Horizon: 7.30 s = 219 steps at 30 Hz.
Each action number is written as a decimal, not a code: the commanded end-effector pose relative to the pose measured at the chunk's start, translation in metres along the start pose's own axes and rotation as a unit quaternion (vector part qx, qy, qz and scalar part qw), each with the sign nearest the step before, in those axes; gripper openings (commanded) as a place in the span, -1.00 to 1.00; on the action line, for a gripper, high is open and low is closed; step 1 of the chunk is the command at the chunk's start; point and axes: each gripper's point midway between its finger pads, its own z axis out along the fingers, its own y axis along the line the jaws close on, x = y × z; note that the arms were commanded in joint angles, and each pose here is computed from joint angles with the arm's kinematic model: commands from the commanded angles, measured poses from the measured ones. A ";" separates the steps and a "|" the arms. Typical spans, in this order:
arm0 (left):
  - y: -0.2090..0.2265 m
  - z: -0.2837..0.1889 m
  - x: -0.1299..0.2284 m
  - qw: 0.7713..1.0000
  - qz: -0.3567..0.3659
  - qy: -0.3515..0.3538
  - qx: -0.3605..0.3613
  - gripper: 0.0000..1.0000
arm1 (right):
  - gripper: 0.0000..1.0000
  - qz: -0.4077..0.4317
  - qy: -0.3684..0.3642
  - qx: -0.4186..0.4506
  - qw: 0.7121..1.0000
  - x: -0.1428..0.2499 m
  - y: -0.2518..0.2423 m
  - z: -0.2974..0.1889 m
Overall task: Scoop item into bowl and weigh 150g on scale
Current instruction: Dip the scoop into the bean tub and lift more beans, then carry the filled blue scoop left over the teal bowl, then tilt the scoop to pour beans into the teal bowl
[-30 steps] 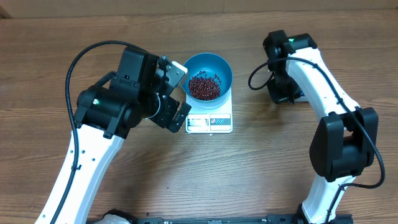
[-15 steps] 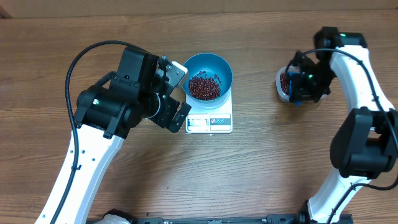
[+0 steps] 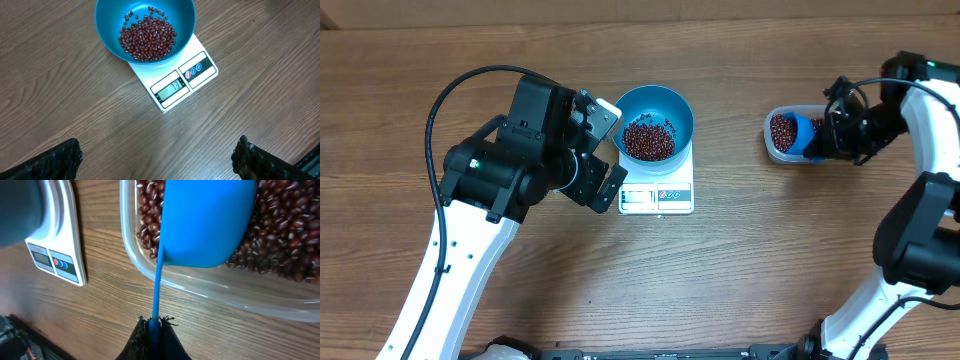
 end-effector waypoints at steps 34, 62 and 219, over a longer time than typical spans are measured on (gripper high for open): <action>-0.001 0.000 -0.001 1.000 0.007 0.000 0.004 0.99 | -0.93 0.053 -0.084 -0.167 0.981 0.001 -0.014 -0.025; -0.001 0.000 -0.001 1.000 0.007 0.000 0.004 0.99 | -0.93 0.085 -0.145 -0.229 0.959 0.002 -0.021 -0.055; -0.001 0.000 -0.001 1.000 0.007 0.000 0.004 0.99 | -0.93 -0.403 -0.126 -0.043 0.905 -0.063 0.246 0.004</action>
